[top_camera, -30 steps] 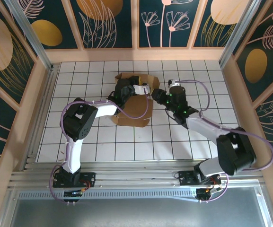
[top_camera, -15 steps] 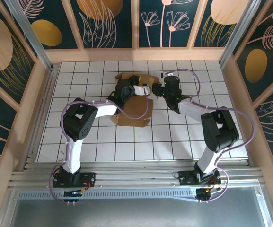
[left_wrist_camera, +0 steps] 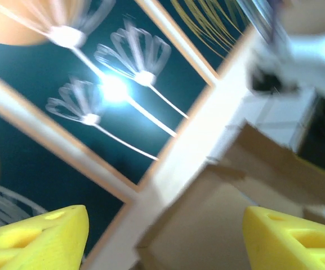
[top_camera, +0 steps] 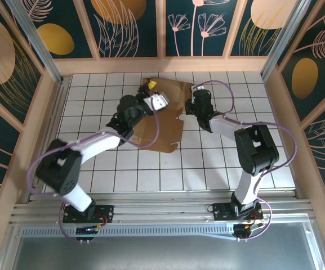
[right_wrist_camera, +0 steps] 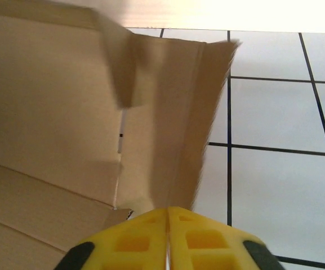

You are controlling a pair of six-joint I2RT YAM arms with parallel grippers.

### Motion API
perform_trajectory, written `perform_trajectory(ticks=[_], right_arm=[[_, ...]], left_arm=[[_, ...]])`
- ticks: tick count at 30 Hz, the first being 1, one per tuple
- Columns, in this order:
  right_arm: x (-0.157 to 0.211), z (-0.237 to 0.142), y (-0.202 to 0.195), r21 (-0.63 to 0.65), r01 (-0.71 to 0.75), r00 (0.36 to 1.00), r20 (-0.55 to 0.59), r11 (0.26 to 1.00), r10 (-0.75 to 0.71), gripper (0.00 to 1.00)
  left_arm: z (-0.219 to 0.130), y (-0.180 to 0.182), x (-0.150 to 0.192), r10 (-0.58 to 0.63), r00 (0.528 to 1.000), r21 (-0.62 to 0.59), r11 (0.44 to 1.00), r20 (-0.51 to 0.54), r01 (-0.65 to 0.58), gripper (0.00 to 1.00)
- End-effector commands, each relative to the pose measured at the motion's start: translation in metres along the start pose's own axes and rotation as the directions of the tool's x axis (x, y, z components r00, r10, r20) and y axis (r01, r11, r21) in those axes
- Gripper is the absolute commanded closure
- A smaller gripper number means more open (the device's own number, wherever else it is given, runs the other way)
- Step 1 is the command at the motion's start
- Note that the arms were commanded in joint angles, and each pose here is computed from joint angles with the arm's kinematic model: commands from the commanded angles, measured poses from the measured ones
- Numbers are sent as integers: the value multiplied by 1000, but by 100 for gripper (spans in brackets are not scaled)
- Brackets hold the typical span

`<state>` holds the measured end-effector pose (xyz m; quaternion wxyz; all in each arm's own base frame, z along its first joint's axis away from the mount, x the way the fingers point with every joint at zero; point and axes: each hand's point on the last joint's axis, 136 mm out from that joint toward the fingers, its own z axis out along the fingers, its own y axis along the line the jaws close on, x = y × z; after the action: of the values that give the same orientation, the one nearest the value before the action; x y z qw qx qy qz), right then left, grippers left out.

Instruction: Fold the paper box

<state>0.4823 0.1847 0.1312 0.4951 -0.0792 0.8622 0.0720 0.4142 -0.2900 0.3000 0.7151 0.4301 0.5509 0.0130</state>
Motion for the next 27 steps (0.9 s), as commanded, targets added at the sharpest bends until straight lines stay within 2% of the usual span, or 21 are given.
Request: perform_trajectory(ticks=[1, 3, 4, 7, 9, 11, 12, 14, 16, 19, 20, 22, 27], right_arm=[[-19, -10, -5, 8, 47, 998, 41, 999, -48, 94], [-20, -10, -6, -4, 55, 998, 38, 998, -55, 95], [-20, -9, -6, -11, 58, 998, 35, 998, -57, 95], [-21, -7, -9, -39, 64, 998, 29, 997, -63, 96], [-21, -5, -10, -58, 66, 998, 16, 996, -65, 95], [-24, -4, -9, -99, 33, 999, -14, 995, -35, 86], [-27, -3, -11, -121, -10, 999, -40, 993, 6, 79], [-33, 2, -15, -168, -141, 986, -111, 976, 124, 68], [-36, 15, -27, -170, -299, 942, -211, 939, 261, 56], [-30, 39, -43, -173, -481, 849, -337, 859, 407, 44], [-27, 47, -45, -180, -515, 826, -366, 838, 429, 40], [-18, 65, -49, -174, -537, 800, -413, 825, 434, 30], [-6, 94, -42, -196, -519, 794, -470, 832, 385, 21]], left_arm=[[-27, 39, 6, -236, 969, -81, 970, -78, 230, 26], [-42, 66, 23, -325, 942, -100, 943, -79, 317, 23], [-49, 71, 42, -353, 931, -89, 934, -96, 345, 21], [-49, 83, 96, -397, 896, -13, 915, -198, 402, 18], [-44, 82, 116, -488, 847, 67, 857, -213, 511, 19], [-33, 80, 129, -599, 771, 108, 770, -216, 629, 18], [-24, 79, 140, -631, 737, 93, 741, -243, 665, 15], [-2, 85, 179, -744, 602, -44, 639, -291, 768, 10], [21, 91, 219, -837, 426, -199, 508, -343, 838, 13], [56, 78, 245, -861, 265, -205, 381, -435, 901, 16], [65, 74, 247, -861, 233, -185, 346, -452, 920, 16], [81, 69, 245, -863, 202, -131, 292, -464, 947, 16], [94, 59, 246, -848, 264, -56, 325, -460, 944, 14]])
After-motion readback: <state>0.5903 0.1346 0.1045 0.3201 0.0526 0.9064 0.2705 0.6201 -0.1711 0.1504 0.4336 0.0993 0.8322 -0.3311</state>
